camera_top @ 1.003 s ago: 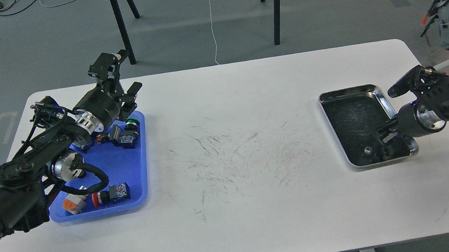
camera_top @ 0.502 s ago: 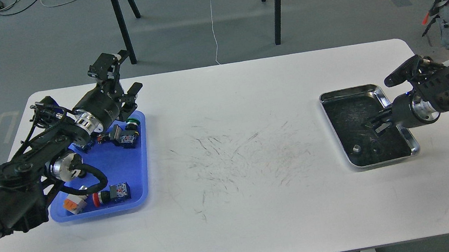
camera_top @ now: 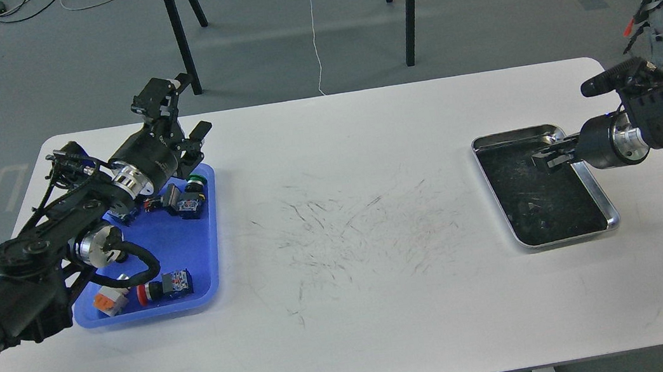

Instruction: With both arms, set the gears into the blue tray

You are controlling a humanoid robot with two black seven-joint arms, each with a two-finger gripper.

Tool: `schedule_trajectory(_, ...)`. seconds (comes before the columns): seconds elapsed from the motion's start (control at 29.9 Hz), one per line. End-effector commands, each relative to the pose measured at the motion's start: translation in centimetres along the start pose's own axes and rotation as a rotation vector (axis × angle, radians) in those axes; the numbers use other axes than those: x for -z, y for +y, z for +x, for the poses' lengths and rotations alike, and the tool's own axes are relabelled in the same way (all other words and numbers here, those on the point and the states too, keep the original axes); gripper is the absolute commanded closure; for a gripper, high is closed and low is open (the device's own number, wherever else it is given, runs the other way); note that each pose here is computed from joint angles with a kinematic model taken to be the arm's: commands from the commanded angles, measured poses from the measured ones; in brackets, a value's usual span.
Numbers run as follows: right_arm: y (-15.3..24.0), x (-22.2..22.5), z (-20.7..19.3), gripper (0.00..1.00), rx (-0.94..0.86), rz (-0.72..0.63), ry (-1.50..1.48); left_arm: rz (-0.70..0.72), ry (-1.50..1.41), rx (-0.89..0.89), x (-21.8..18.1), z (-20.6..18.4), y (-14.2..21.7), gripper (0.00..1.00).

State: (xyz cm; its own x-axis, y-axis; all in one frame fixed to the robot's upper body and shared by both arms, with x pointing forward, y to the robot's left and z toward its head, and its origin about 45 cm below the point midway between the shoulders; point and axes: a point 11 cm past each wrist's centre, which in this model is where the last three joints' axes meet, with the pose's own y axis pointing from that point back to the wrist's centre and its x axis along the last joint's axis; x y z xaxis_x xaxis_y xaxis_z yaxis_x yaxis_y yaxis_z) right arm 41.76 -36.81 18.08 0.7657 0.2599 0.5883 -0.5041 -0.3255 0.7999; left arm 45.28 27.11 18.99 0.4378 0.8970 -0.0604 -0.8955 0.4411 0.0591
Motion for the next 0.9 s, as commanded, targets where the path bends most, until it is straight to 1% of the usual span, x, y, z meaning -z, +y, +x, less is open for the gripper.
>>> schedule_trajectory(0.0,-0.2,0.9,0.9,0.89,-0.034,0.035,-0.053,0.001,-0.001,0.0,0.0,0.1,0.0,0.0)
schedule_trajectory(0.13,-0.4,1.9,1.4,0.89,-0.063,0.079,-0.115,0.001,-0.001,-0.003,0.0,0.2,0.1,0.0)
schedule_trajectory(0.47,-1.0,4.1,2.7,0.89,-0.072,0.157,-0.205,-0.004,-0.003,0.0,-0.3,0.1,-0.1,0.0)
schedule_trajectory(0.87,-2.3,8.8,2.2,0.88,-0.029,0.298,-0.236,-0.003,-0.004,-0.001,-0.2,0.2,0.0,0.0)
